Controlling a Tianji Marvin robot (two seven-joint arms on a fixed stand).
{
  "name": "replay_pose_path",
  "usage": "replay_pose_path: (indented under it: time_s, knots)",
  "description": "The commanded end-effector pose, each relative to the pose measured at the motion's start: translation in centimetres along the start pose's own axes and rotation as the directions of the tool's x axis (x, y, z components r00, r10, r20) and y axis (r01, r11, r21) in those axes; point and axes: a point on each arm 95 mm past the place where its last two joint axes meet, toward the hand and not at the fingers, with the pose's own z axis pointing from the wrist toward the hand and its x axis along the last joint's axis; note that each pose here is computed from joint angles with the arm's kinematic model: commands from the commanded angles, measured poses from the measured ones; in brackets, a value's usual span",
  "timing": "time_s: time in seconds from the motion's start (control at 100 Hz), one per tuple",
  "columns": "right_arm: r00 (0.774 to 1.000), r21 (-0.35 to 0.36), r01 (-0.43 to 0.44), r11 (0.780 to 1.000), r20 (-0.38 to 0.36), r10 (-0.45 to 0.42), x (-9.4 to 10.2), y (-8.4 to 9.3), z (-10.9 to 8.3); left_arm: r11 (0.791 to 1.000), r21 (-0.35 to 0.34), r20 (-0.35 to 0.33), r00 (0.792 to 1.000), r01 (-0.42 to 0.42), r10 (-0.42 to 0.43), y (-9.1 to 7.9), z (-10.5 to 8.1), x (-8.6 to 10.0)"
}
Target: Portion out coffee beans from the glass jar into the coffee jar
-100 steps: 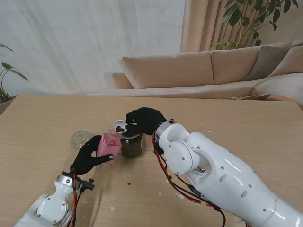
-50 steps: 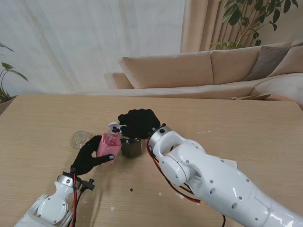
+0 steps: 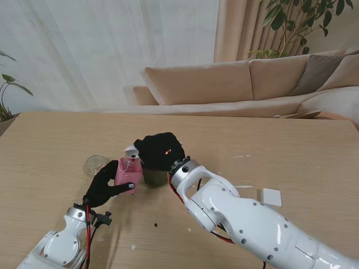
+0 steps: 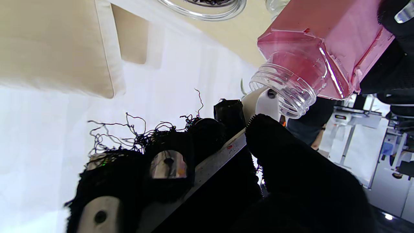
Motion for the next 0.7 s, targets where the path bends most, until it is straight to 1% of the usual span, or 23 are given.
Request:
replay_pose_path:
  time_s: [0.0, 0.21, 0.37, 0.45, 0.51, 0.57, 0.64, 0.69]
  knots:
    - [1.0, 0.007, 0.005, 1.0, -0.004, -0.005, 0.4, -0.2, 0.0, 1.0, -0.014, -0.01, 1.0, 0.008, -0.008, 0.4, 0.0, 0.3]
    - [0.999, -0.017, 0.045, 0.999, 0.008, -0.044, 0.3, 0.0, 0.0, 1.0, -0.012, -0.013, 1.0, 0.01, -0.01, 0.3, 0.0, 0.3]
    - [1.0, -0.003, 0.015, 1.0, 0.027, -0.015, 0.1, 0.1, -0.1, 1.0, -0.011, -0.013, 1.0, 0.011, -0.011, 0.3, 0.0, 0.3]
    - [0.997, 0.014, -0.055, 0.998, 0.061, 0.054, -0.4, 0.4, -0.2, 1.0, -0.01, -0.014, 1.0, 0.012, -0.012, 0.2, -0.1, 0.3]
    - [0.986, 0.037, -0.14, 0.989, 0.094, 0.136, -0.8, 0.7, -0.4, 1.0, -0.008, -0.016, 1.0, 0.012, -0.012, 0.1, -0.1, 0.3]
    - [0.964, 0.064, -0.24, 0.969, 0.134, 0.23, -1.2, 1.0, -0.8, 1.0, -0.005, -0.018, 1.0, 0.015, -0.015, 0.0, -0.1, 0.3]
    - [0.935, 0.08, -0.321, 0.944, 0.183, 0.302, -1.9, 1.4, -1.4, 1.0, -0.001, -0.021, 1.0, 0.017, -0.017, -0.1, -0.1, 0.3]
    - [0.909, 0.091, -0.381, 0.92, 0.22, 0.355, -2.3, 1.5, -2.1, 1.0, 0.0, -0.024, 1.0, 0.019, -0.019, -0.2, -0.2, 0.3]
